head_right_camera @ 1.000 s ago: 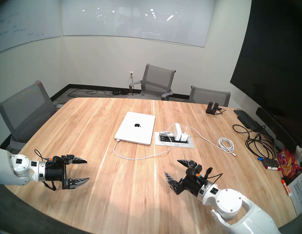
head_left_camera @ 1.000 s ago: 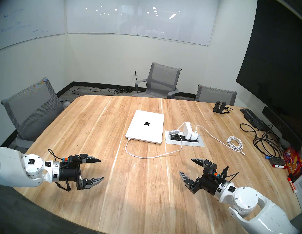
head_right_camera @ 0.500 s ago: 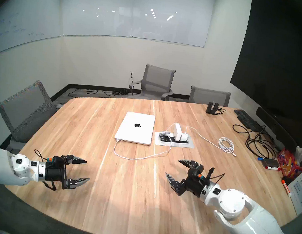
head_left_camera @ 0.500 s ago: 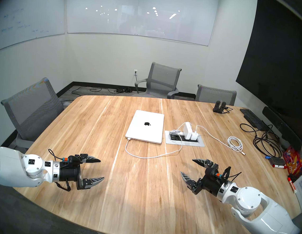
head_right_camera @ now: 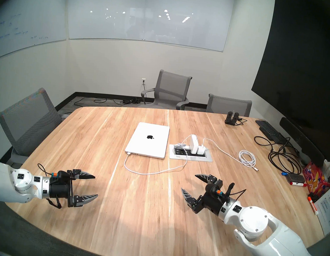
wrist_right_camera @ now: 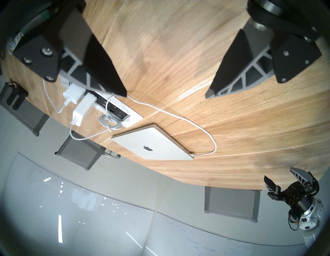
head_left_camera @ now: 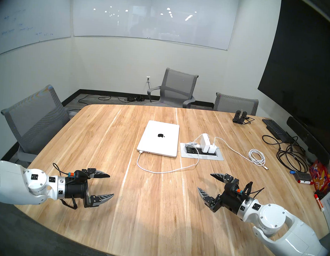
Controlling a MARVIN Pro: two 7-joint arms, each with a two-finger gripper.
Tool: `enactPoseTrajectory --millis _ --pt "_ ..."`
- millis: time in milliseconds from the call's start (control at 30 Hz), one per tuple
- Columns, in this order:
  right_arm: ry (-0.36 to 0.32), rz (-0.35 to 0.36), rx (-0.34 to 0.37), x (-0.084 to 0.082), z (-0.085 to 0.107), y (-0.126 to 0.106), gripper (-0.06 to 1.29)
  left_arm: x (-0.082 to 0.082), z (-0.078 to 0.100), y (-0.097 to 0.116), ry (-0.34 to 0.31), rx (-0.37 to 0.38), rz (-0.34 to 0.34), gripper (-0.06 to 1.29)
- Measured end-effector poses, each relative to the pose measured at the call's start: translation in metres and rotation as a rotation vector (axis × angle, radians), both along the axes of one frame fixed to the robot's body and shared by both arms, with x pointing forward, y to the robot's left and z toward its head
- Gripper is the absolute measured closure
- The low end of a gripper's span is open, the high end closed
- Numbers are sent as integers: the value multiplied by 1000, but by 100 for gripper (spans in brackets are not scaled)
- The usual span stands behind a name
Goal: Plug the charging cable into the port of a MacBook
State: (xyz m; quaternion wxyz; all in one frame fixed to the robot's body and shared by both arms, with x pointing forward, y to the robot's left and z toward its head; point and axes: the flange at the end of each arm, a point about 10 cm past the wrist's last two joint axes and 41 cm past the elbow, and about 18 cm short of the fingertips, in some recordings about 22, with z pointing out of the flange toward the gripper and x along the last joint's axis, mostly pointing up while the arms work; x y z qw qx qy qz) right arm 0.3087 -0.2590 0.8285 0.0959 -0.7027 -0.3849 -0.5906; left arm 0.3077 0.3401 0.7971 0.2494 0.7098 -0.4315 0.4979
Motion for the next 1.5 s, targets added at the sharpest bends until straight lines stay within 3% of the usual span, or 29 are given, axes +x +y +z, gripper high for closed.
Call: enactPoseTrajectory --millis 967,1500 --pt "-2 2 -1 0 1 0 4 0 0 0 0 0 0 -4" --pt "-26 147 -113 0 -13 28 4 0 0 0 0 0 0 -4"
